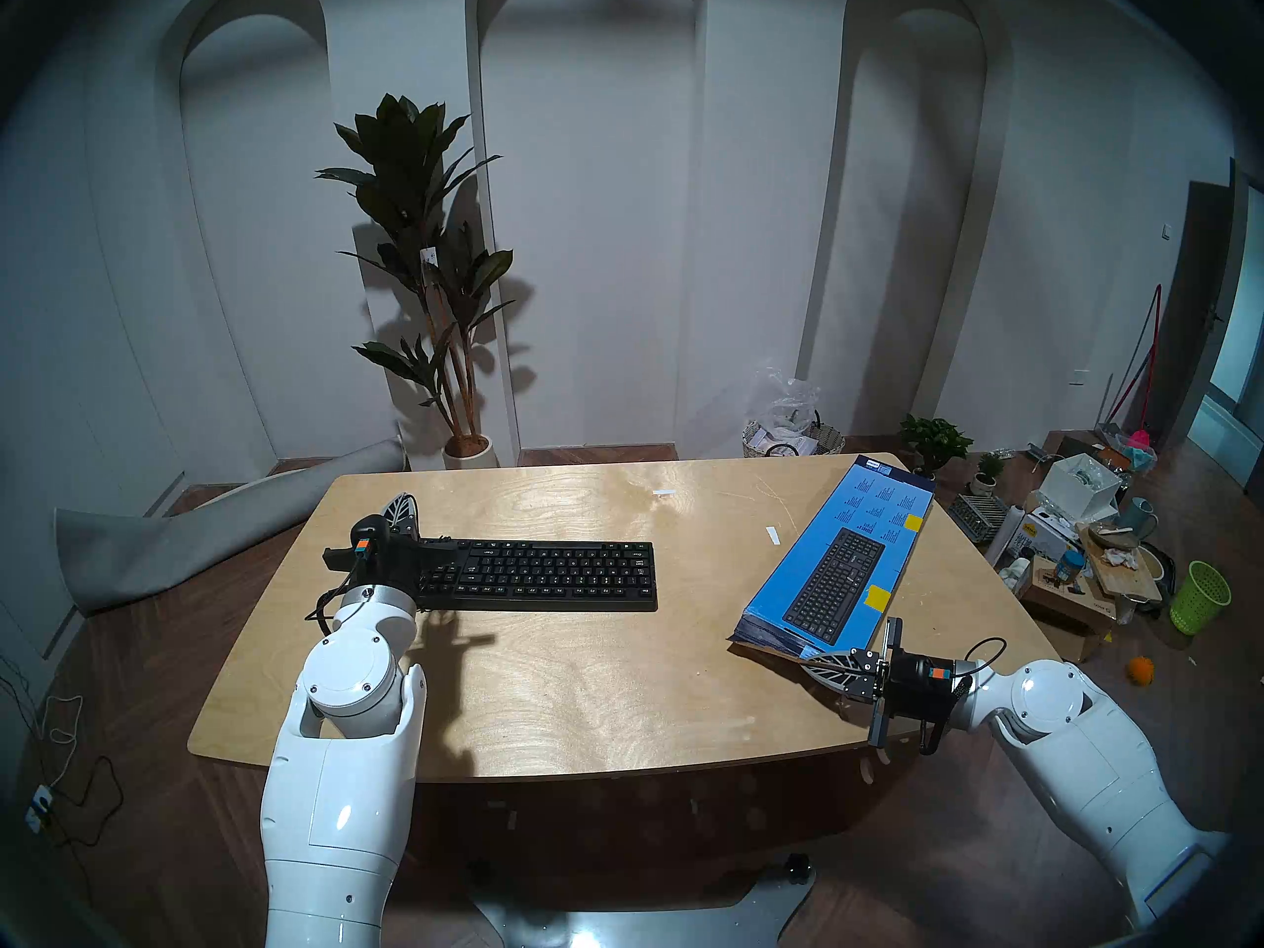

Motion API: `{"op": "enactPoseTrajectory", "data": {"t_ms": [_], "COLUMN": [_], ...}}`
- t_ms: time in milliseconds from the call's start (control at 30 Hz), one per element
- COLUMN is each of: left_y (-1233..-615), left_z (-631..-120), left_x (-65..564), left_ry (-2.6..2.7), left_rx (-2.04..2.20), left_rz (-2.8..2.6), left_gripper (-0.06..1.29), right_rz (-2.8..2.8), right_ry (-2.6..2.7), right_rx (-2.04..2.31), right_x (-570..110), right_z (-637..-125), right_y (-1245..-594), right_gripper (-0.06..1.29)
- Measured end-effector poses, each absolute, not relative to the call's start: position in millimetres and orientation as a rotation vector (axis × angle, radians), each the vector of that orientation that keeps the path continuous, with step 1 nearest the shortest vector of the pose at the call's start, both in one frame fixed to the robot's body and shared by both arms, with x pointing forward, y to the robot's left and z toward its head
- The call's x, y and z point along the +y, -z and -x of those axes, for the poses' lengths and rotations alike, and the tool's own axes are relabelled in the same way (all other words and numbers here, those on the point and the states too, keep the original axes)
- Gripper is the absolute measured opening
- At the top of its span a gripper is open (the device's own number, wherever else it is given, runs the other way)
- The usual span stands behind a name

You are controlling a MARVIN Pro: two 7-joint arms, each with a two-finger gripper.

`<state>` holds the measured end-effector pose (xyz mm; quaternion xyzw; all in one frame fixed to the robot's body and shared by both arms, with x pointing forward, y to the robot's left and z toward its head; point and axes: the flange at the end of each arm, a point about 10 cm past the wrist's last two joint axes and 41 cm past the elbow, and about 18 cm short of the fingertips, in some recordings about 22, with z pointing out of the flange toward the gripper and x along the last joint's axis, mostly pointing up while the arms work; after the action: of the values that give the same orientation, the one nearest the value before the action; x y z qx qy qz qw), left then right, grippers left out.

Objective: Unwrap the new keyboard and set the wrapping aside

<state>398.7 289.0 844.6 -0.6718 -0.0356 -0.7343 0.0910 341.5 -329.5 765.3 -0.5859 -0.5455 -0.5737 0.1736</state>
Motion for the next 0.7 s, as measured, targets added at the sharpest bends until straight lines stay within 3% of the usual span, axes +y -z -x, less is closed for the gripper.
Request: {"op": "enactPoseTrajectory", "data": {"t_ms": [200, 300, 333, 700], "left_y": [-846, -846, -846, -844], "left_z": [-399, -399, -400, -399], "left_x": [295, 297, 297, 300], "left_ry": [2.176, 2.176, 2.177, 2.171], "left_rx": [-0.115, -0.116, -0.116, -0.080], "left_rz": [1.987, 1.986, 1.986, 1.997], "left_gripper": [-0.03, -0.03, -0.03, -0.03], "right_rz": [1.646, 1.637, 1.632, 1.514], "right_ry": [1.634, 1.616, 1.605, 1.751], "right_rx": [-1.550, -1.562, -1.565, -1.498], "right_x": [-337, -344, -346, -363], "right_z": [-343, -340, -339, -345], "right_y": [-775, -780, -783, -858], "right_gripper": [0.01, 0.52, 1.20, 1.24]}}
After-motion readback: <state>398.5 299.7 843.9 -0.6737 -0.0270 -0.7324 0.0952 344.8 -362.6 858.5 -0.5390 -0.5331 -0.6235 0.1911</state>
